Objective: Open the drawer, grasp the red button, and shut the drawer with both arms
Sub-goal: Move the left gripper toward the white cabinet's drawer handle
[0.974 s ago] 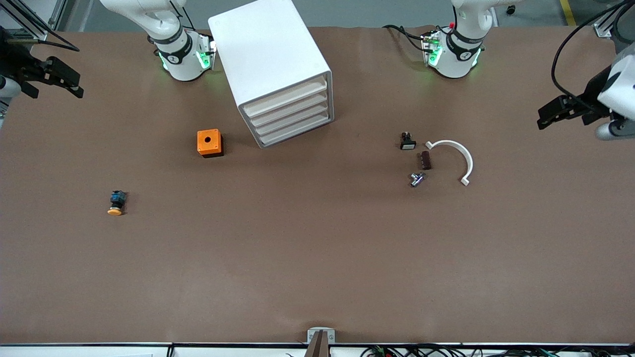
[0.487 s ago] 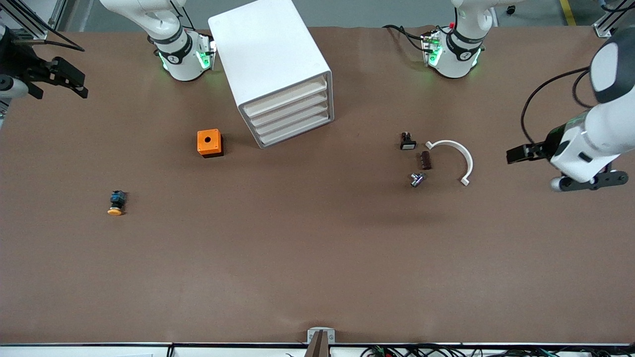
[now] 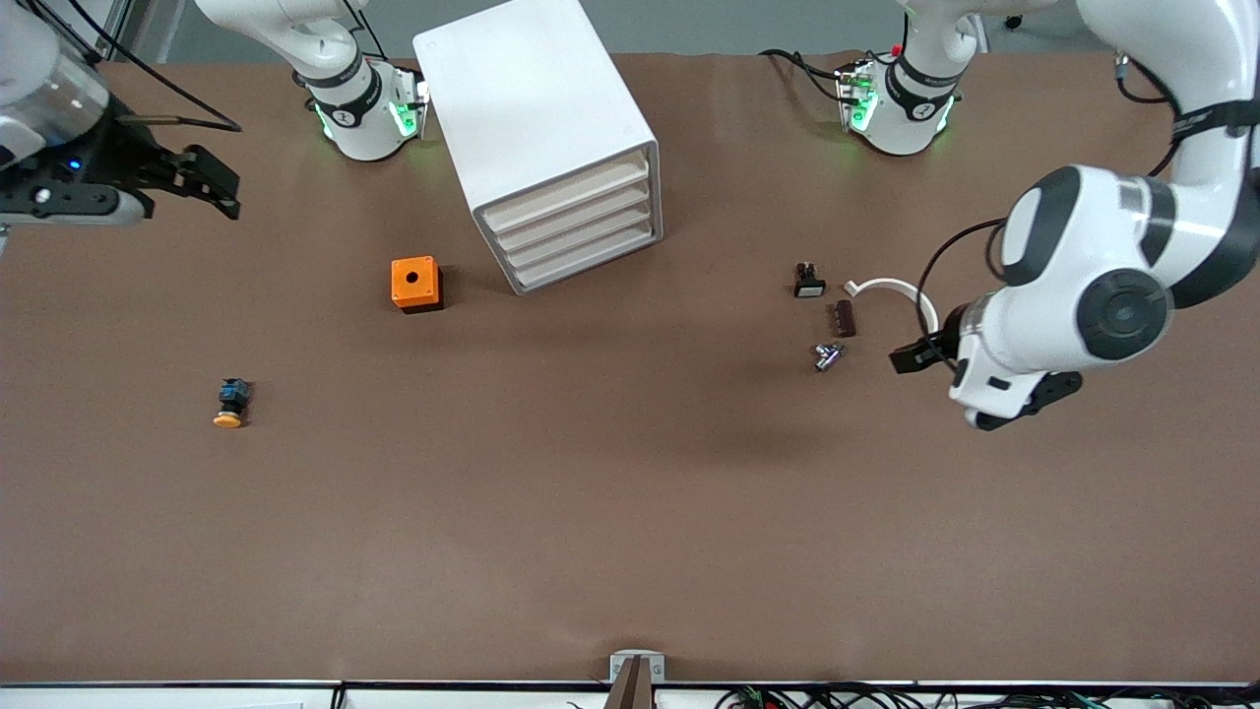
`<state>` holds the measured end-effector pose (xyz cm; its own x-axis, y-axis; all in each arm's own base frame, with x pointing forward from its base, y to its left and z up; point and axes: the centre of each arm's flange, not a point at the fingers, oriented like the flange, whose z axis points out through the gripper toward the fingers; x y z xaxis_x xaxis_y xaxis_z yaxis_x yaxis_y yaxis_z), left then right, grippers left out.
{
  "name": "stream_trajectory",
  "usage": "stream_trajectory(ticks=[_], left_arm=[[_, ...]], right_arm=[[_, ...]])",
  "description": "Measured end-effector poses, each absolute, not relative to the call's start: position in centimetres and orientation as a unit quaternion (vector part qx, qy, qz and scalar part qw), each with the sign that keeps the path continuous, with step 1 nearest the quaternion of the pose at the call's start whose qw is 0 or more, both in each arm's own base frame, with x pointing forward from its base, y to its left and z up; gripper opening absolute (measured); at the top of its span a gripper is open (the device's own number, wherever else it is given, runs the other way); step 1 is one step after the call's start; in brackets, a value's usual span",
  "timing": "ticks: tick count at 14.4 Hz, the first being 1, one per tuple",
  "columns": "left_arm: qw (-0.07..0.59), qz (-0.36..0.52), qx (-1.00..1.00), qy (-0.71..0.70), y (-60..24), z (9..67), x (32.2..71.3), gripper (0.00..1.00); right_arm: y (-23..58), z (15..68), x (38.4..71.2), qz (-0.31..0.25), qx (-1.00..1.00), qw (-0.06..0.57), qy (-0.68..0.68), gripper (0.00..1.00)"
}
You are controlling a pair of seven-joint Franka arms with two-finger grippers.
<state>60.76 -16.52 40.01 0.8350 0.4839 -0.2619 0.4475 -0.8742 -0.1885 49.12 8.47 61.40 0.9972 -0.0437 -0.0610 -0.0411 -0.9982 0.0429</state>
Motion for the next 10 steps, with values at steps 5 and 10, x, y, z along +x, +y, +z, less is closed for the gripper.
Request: stream_trajectory(ticks=[5, 10], left_arm=[[0.089, 0.201, -0.883, -0.415, -24.2, 34.8, 58.7, 1.00], [0.100, 0.278, -0.800, -0.523, -29.2, 29.8, 56.7, 1.00]], right_arm=[[12.9, 59.3, 50.0, -0.031, 0.998, 0.026, -0.047, 1.00], [14.6, 60.2, 50.0, -0.008, 0.998, 0.019, -0.056, 1.00]])
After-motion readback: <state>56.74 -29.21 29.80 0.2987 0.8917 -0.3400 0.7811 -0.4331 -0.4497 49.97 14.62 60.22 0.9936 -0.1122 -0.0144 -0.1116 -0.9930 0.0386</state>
